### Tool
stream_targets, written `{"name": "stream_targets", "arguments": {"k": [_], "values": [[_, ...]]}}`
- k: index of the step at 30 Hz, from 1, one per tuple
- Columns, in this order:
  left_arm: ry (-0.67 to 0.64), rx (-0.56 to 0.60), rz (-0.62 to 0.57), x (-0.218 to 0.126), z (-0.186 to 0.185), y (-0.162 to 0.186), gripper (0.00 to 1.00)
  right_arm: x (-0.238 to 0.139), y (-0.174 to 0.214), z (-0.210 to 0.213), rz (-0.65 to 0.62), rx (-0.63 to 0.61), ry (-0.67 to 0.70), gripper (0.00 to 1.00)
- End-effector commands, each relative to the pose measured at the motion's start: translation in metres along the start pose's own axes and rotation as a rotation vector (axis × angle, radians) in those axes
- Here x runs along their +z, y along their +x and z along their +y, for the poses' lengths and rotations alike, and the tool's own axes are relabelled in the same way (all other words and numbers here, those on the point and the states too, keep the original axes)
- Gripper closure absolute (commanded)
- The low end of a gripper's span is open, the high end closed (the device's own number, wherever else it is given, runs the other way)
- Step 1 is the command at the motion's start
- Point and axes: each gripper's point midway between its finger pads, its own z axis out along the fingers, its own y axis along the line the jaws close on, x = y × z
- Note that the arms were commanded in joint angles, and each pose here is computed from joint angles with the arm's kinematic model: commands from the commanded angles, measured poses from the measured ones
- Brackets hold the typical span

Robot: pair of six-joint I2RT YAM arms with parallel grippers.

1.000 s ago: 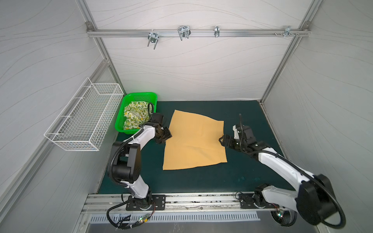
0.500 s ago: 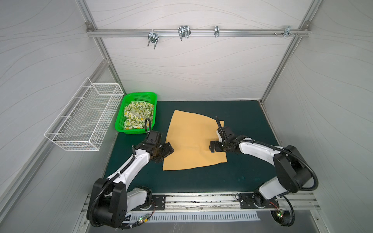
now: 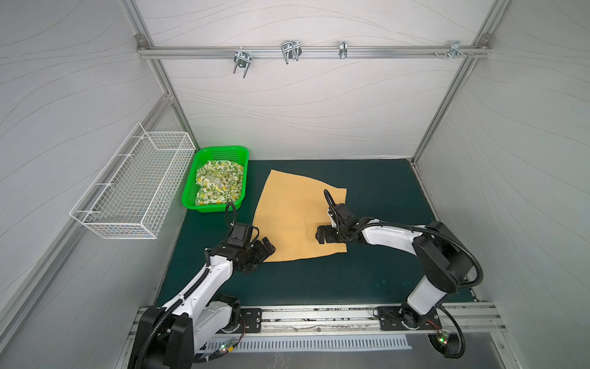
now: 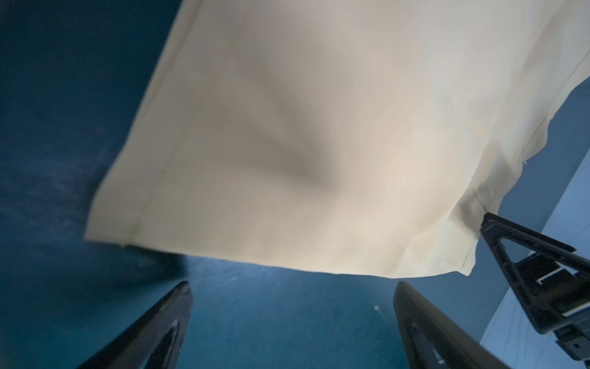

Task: Fold and stack the skirts

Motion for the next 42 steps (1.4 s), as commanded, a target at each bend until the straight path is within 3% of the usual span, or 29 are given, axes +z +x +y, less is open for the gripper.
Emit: {"name": "stream_targets", "arguments": {"k": [1,12,23,28,32,37,42], "values": [[-0.051,-0.031,-0.032,0.002,0.013,-0.002,0.01,0.017,0.035,0.006,0.133,0.068,-0.027,0.01],[-0.123,-0.143,-0.201,-0.009,0.039,-0.042,0.02,-0.011,0.035,0.019,0.088,0.018,-0.036,0.01],[-0.164,-0.228,-0.189,-0.003,0.059,-0.071,0.09,-0.056,0.026,0.046,-0.029,-0.104,-0.026,0.01],[-0.188,-0.228,-0.204,-0.003,0.065,-0.076,0.19,-0.070,0.021,0.055,-0.064,-0.132,-0.041,0.01],[-0.196,-0.234,-0.182,0.003,0.071,-0.075,0.33,-0.077,0.020,0.059,-0.086,-0.150,-0.047,0.01],[-0.198,-0.233,-0.176,0.008,0.073,-0.077,0.72,-0.077,0.024,0.059,-0.094,-0.193,-0.031,0.01],[-0.182,-0.213,-0.163,0.004,0.066,-0.081,0.93,-0.073,0.032,0.065,-0.090,-0.265,-0.034,0.01]]}}
